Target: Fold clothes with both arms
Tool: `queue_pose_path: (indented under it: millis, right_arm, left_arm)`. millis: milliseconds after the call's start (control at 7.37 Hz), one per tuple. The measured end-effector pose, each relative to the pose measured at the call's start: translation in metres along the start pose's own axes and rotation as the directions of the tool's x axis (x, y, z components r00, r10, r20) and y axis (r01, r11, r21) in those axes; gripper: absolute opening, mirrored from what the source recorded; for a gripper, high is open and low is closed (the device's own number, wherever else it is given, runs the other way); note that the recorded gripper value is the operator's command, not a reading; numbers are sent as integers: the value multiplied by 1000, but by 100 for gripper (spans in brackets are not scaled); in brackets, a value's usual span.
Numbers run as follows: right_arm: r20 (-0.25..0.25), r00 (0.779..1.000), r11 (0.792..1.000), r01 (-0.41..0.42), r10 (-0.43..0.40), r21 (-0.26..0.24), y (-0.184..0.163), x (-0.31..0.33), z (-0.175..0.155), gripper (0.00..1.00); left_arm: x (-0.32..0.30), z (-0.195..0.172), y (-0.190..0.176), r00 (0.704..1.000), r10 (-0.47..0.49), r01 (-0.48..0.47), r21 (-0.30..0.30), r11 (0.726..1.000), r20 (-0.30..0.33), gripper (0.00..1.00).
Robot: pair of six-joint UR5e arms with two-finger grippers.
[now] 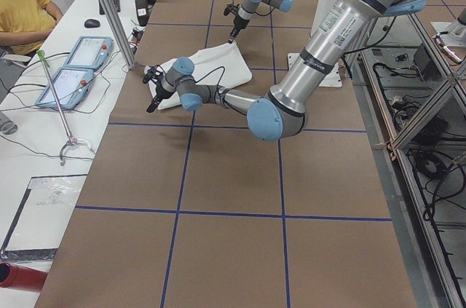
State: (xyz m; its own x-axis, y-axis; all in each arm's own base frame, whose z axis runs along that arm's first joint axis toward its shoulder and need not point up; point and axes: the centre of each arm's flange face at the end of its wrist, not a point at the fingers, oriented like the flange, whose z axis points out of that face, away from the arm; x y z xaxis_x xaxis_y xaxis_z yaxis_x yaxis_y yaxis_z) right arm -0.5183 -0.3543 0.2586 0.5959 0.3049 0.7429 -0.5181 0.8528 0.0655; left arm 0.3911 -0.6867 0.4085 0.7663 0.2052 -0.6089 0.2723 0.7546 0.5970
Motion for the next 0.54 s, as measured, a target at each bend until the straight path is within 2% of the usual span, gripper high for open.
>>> queue_pose_path:
  millis: [272,407,543]
  right_arm:
    - [-17,1000,1000,20,-20,-3,72,1,-35,0]
    - [-13,999,999,32,-32,-2,97,1,-42,99]
    - [-10,999,999,44,-44,-1,112,1,-45,100]
  left_arm:
    - [0,-1,1,1000,0,0,-1,1000,0,100]
    - [0,-1,2,1000,0,0,0,1000,-1,100]
    - [0,-2,1,1000,1,-1,2,1000,-3,100]
